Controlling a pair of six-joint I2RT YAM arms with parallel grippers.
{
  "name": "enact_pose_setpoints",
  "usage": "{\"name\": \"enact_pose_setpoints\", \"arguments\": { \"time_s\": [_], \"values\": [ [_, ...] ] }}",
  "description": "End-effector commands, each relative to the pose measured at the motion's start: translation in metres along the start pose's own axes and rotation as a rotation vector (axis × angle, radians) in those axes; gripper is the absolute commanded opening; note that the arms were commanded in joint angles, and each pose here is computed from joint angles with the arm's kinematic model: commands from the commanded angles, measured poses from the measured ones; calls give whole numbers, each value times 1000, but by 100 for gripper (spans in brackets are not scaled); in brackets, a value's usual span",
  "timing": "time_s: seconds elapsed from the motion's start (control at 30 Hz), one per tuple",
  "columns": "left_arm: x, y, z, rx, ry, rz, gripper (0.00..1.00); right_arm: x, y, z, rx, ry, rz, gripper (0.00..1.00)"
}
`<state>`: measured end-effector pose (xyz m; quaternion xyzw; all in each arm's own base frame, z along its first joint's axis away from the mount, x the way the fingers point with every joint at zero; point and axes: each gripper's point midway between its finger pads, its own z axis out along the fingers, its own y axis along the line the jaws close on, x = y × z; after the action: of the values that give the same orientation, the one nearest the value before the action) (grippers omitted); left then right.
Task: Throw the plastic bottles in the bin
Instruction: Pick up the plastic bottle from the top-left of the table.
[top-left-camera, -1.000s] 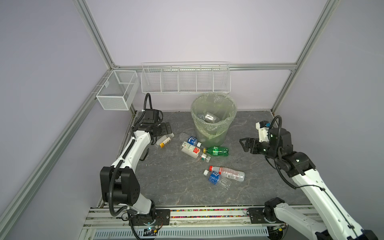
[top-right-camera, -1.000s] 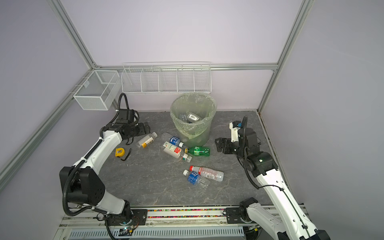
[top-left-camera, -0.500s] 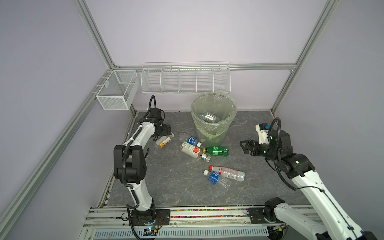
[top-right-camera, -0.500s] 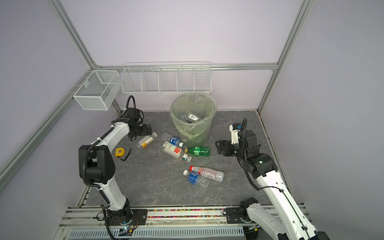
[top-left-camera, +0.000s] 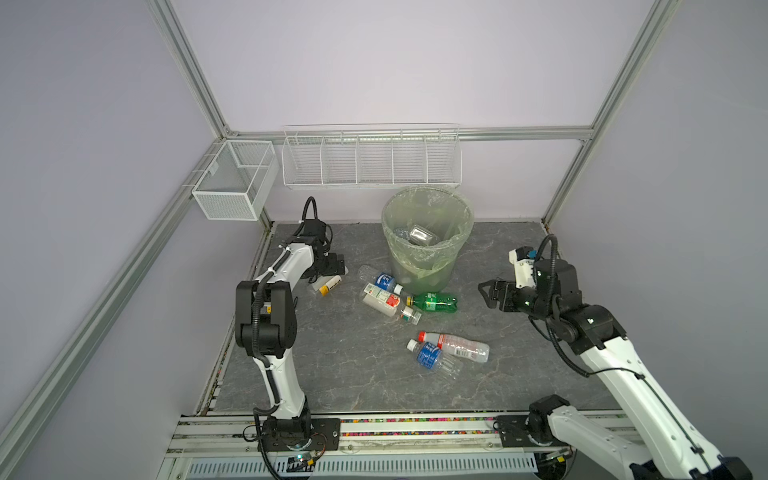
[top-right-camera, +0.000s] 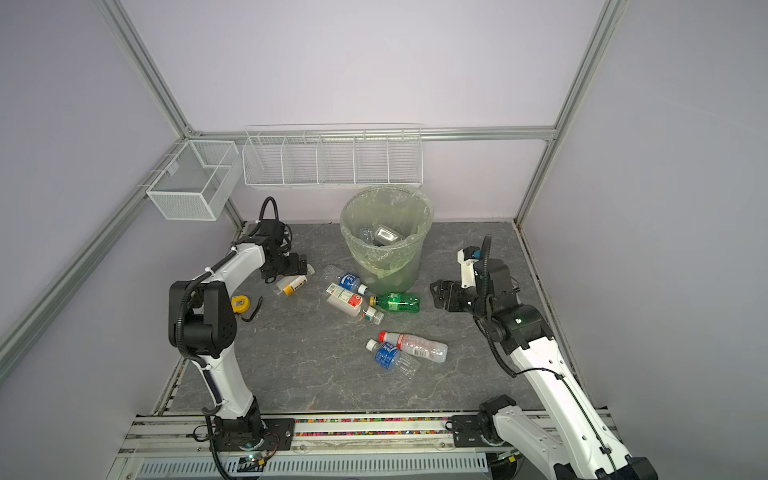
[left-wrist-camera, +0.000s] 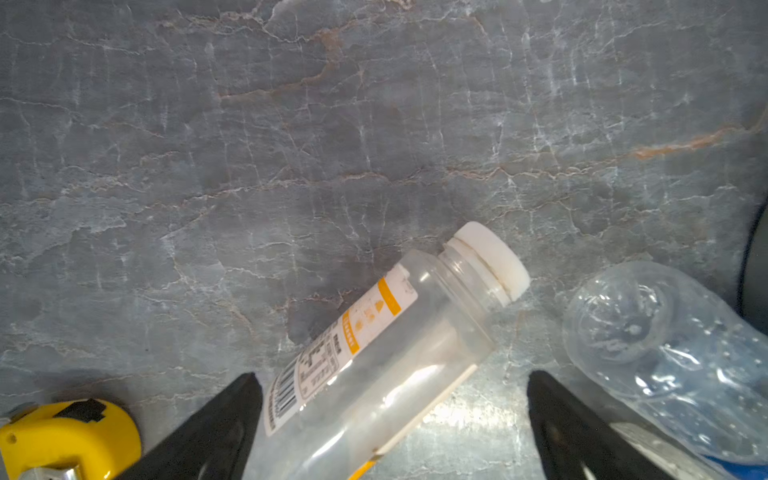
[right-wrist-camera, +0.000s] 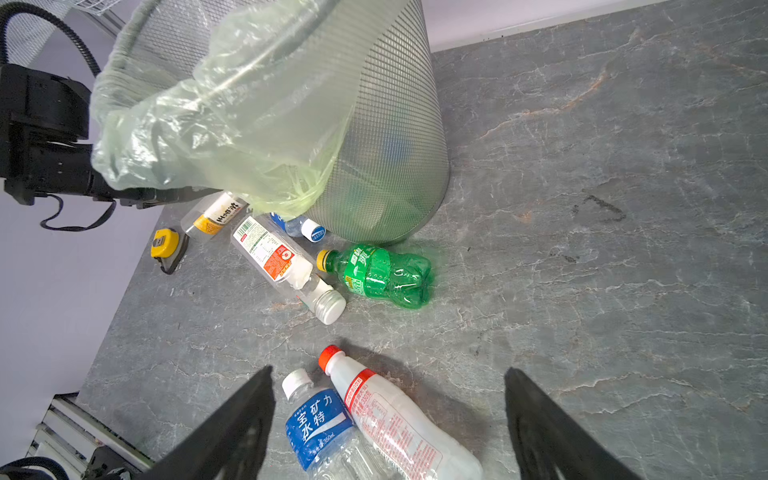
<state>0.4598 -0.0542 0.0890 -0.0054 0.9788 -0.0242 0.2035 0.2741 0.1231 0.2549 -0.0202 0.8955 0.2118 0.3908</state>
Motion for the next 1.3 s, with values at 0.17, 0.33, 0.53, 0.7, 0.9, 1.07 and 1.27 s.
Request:
{"name": "enact_pose_setpoints", "arguments": {
  "time_s": [0.17, 0.33, 0.53, 0.7, 0.9, 1.07, 1.27],
  "values": [
    [16, -1, 21, 11, 63, 5, 99, 0, 2, -2, -10, 8, 7, 88],
    [22, -3, 29, 23, 89, -1, 100, -1, 1, -3, -3, 3, 8, 88],
    [28, -8, 33, 56, 89, -29, 97, -1, 2, -1, -11, 10, 13, 88],
    [39, -23, 38, 144, 97, -80, 87, -2, 1, -1, -6, 11, 15, 88],
    [53, -25, 32, 125, 75, -100, 82, -2, 2, -2, -6, 13, 19, 88],
    [51, -24, 23, 117, 29, -121, 76, 0, 1, 1, -3, 23, 24, 88],
    [52, -22, 23, 103, 26, -122, 66, -1, 2, 3, -9, 29, 37, 88]
  ]
}}
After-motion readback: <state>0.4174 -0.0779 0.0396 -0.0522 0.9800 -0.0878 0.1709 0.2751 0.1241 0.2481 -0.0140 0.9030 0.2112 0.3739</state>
